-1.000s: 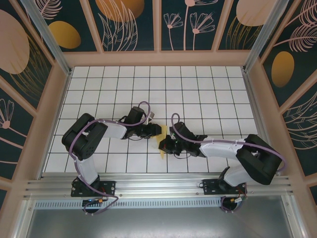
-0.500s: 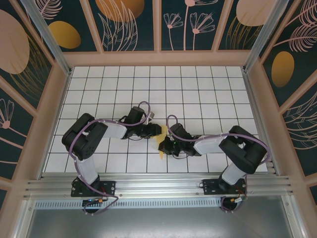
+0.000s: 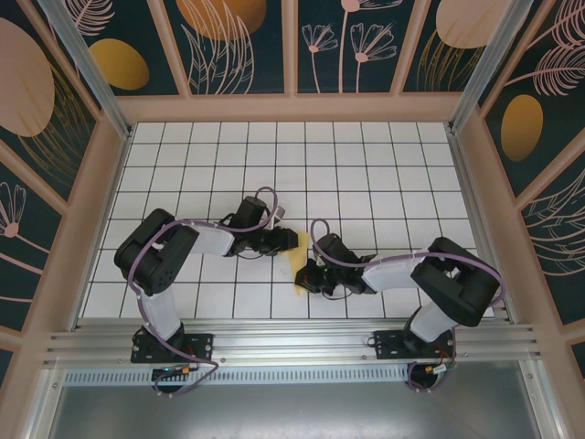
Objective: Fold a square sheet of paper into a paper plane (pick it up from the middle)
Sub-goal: Fold the wing for the fifth time at the center of the table.
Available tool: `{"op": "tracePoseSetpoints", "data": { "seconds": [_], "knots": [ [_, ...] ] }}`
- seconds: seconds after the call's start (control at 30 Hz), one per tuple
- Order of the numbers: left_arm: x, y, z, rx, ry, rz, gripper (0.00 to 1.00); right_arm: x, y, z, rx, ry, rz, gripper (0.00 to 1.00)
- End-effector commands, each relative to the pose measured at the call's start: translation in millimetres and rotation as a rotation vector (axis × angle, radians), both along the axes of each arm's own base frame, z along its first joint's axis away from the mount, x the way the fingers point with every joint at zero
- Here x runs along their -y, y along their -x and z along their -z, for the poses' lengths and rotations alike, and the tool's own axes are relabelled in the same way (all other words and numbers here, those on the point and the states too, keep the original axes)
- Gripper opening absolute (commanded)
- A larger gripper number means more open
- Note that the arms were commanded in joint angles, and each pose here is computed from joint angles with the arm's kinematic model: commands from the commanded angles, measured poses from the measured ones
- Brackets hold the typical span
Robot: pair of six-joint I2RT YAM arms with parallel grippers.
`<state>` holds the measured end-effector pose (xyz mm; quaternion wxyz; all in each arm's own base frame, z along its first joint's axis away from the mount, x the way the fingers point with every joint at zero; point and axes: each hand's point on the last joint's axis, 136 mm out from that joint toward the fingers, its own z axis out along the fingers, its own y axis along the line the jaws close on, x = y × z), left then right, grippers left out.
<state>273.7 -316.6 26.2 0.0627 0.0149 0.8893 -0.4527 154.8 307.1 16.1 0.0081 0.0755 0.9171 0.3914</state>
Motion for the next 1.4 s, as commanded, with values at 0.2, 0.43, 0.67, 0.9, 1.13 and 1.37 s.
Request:
{"op": "tracePoseSetpoints", "data": {
  "seconds": [0.2, 0.43, 0.67, 0.9, 1.13, 1.37],
  "knots": [
    [-25.0, 24.5, 65.7, -0.103, -0.200, -0.013, 0.39, 12.3, 34.9, 14.3, -0.067, 0.097, -0.075, 0.06],
    [-24.9, 25.9, 65.2, -0.105, -0.197, -0.008, 0.39, 14.0, 36.4, 15.6, -0.065, 0.085, -0.070, 0.07],
    [-22.8, 25.4, 60.9, -0.097, -0.188, 0.003, 0.38, 14.0, 28.6, 16.7, -0.050, 0.114, -0.060, 0.07],
    [-22.0, 24.3, 62.2, -0.100, -0.187, -0.003, 0.38, -14.9, 0.5, -39.1, 0.108, -0.012, -0.059, 0.10],
    [-22.4, 25.4, 63.8, -0.106, -0.190, -0.002, 0.38, -26.5, -19.4, -29.4, 0.122, 0.005, -0.020, 0.10],
    [-20.9, 23.3, 57.4, -0.091, -0.181, -0.004, 0.38, -4.1, -3.4, 2.9, 0.048, 0.039, 0.003, 0.08]
  ]
}}
